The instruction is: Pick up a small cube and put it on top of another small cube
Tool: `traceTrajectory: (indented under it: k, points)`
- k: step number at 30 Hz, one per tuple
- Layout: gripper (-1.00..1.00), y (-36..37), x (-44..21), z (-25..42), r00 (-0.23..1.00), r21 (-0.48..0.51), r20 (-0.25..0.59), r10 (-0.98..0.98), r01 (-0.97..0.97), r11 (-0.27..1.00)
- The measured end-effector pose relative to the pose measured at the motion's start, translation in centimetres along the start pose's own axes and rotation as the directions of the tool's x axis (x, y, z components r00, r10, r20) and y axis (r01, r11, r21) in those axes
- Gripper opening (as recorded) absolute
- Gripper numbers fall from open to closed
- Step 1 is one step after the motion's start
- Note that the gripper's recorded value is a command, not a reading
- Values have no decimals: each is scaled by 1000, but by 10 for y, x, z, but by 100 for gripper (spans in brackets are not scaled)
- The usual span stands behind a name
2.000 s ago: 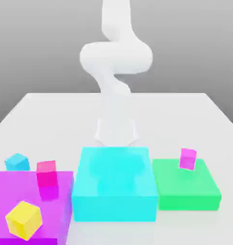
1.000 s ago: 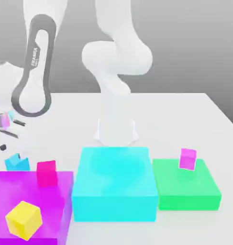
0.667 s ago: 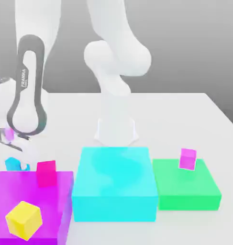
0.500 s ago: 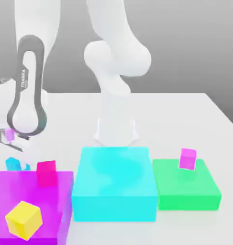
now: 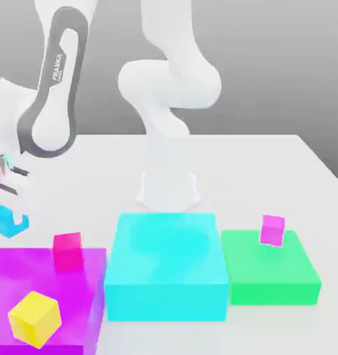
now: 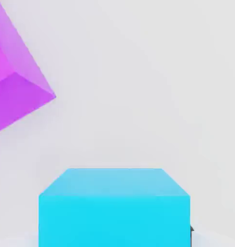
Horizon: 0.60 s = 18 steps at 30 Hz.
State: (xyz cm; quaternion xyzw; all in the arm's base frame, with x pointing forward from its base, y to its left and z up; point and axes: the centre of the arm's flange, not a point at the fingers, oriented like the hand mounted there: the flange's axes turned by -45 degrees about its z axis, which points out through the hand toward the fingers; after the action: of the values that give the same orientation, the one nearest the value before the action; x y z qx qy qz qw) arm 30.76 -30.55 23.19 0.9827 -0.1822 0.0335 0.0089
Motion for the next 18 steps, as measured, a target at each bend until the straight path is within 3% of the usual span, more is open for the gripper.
traceTrajectory:
  k: [4,7,13,18]
  points:
    - [-100,-96,48,-35,968,20,-58,-243,245,969]
    - [-100,-182,44,-45,901,56,-59,-429,432,900]
    - [-100,-320,-17,-57,684,109,-38,-728,727,678]
    - [-100,-418,-111,-69,376,119,-16,-927,921,371]
